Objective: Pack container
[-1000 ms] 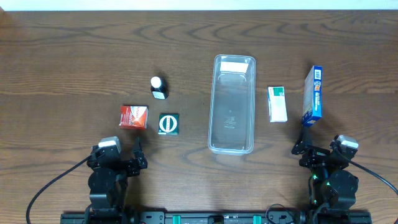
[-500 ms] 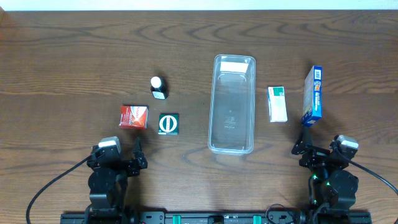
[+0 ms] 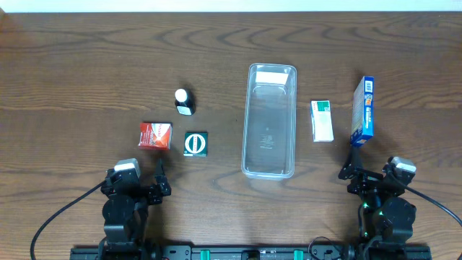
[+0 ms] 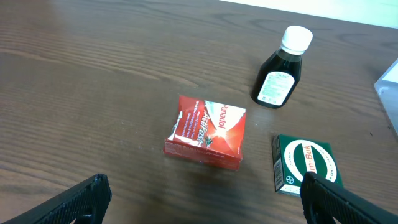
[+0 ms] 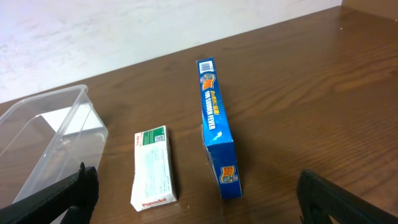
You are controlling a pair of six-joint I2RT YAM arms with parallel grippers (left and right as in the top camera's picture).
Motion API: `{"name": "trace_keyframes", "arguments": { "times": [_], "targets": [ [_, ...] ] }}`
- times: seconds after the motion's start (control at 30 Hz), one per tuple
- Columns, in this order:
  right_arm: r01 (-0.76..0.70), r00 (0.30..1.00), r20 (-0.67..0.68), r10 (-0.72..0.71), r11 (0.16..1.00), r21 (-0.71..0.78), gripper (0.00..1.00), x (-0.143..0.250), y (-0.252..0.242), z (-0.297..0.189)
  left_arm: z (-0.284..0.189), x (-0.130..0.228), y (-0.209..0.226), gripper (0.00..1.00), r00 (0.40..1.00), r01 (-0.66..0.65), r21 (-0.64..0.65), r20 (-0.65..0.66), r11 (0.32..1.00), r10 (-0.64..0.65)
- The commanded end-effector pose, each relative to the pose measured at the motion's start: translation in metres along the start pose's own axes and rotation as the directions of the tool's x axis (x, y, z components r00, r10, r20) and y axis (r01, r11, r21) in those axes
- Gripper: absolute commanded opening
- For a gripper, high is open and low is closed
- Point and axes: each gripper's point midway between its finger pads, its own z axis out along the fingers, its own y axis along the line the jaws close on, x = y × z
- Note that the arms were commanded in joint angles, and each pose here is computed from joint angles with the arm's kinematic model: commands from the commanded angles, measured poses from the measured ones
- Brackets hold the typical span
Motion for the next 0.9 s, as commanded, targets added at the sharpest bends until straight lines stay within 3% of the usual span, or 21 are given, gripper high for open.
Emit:
{"name": "trace_keyframes", "arguments": {
  "times": [0.0,0.13,0.33,0.53,0.7,0.87],
  "targets": [
    [0.009,1.0,0.0,-0.009,1.0,-0.01,0.99,0.002,0.002,0.0,0.003,0.006,0.002,0.98,1.0,-0.013,-0.009,-0.01,1.0,0.013],
    [0.008,1.0,0.005,-0.007,1.0,-0.022,0.99,0.0,0.004,0.0,0.003,0.006,0.002,0.98,1.0,-0.013,-0.009,-0.01,1.0,0.013],
    [0.015,1.0,0.01,-0.013,0.981,-0.195,0.99,-0.011,0.037,-0.007,0.003,0.006,0.002,0.98,1.0,-0.013,-0.01,-0.01,1.0,0.013],
    [0.066,0.998,0.033,-0.061,0.981,-0.183,0.99,-0.062,0.048,-0.016,0.003,0.006,0.002,0.98,1.0,-0.013,-0.009,-0.01,1.0,0.013],
    [0.112,0.979,-0.153,-0.135,0.983,-0.145,0.99,-0.093,0.058,0.001,0.003,0.006,0.002,0.98,1.0,-0.013,-0.009,-0.01,1.0,0.013],
    [0.163,0.897,-0.413,-0.157,0.986,-0.021,0.99,-0.111,0.049,0.028,0.003,0.006,0.002,0.98,1.0,-0.013,-0.009,-0.01,1.0,0.013]
  ]
}}
